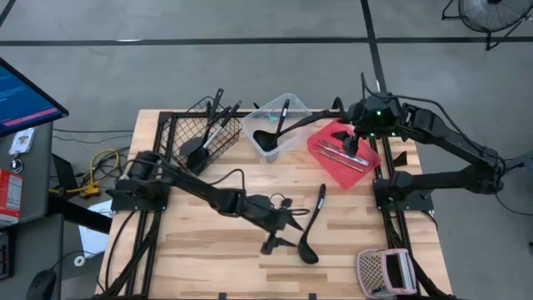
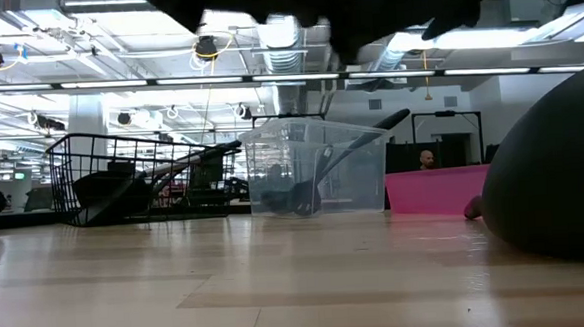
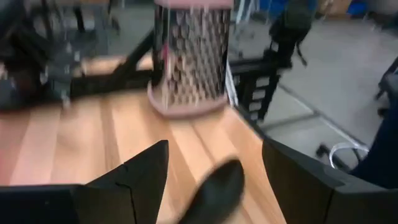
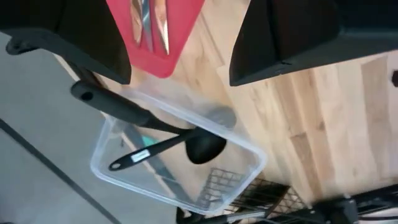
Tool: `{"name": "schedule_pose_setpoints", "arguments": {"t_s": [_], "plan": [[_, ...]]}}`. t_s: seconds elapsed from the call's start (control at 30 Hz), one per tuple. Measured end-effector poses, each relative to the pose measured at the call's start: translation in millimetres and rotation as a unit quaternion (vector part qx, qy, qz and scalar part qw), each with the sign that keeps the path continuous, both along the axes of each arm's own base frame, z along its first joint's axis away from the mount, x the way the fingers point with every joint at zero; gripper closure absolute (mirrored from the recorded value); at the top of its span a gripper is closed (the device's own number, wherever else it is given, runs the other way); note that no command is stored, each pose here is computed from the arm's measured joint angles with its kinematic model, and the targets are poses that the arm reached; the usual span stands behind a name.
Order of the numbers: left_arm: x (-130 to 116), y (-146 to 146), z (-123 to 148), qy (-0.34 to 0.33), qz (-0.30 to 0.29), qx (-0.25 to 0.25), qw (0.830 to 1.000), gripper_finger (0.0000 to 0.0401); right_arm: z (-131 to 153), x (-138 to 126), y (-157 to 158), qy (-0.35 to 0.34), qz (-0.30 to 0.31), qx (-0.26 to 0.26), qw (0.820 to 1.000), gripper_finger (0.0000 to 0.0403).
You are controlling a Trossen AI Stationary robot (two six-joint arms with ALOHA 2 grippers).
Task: Pick & Place Kitchen Items
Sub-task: Put the ladle into the transparent bin
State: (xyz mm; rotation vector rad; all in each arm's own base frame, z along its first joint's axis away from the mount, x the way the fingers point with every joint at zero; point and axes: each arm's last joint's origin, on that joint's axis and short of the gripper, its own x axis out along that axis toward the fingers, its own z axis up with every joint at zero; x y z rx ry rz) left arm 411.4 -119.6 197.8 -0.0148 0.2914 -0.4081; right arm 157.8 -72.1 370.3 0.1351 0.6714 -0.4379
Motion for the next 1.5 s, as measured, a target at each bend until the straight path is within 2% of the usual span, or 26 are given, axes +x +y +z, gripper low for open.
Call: {"name": "schedule_pose_setpoints", "arguments": {"t_s": [0.07,0.4,0.63,0.9,1.07,1.27,1.4,1.5], "plan": [[6,1,-7,-0.018,-0.013,-0.004,1.000,0.0159,0,2,2,-0.001,0.008,0.000,1.000,0.0133],[32,-8,-51,0.006,-0.086,0.013,0.996,0.0164,-1,7,14,0.000,0.039,0.012,0.999,0.0133],[50,-13,-64,0.003,-0.087,0.013,0.996,0.0164,-3,8,21,0.009,0.055,0.018,0.998,0.0133],[51,-21,-72,0.020,-0.114,0.008,0.993,0.0170,-3,9,25,0.010,0.070,0.017,0.997,0.0133],[46,-22,-83,0.080,-0.121,0.021,0.989,0.0214,-3,9,25,0.010,0.071,0.015,0.997,0.0133],[45,-21,-84,0.091,-0.111,0.024,0.989,0.0261,-3,9,25,0.010,0.071,0.015,0.997,0.0133],[45,-21,-85,0.095,-0.095,0.022,0.991,0.0326,-3,9,25,0.008,0.067,0.019,0.998,0.0133],[46,-19,-83,0.106,-0.079,-0.004,0.991,0.0385,-4,8,26,0.013,0.063,0.026,0.998,0.0133]]}}
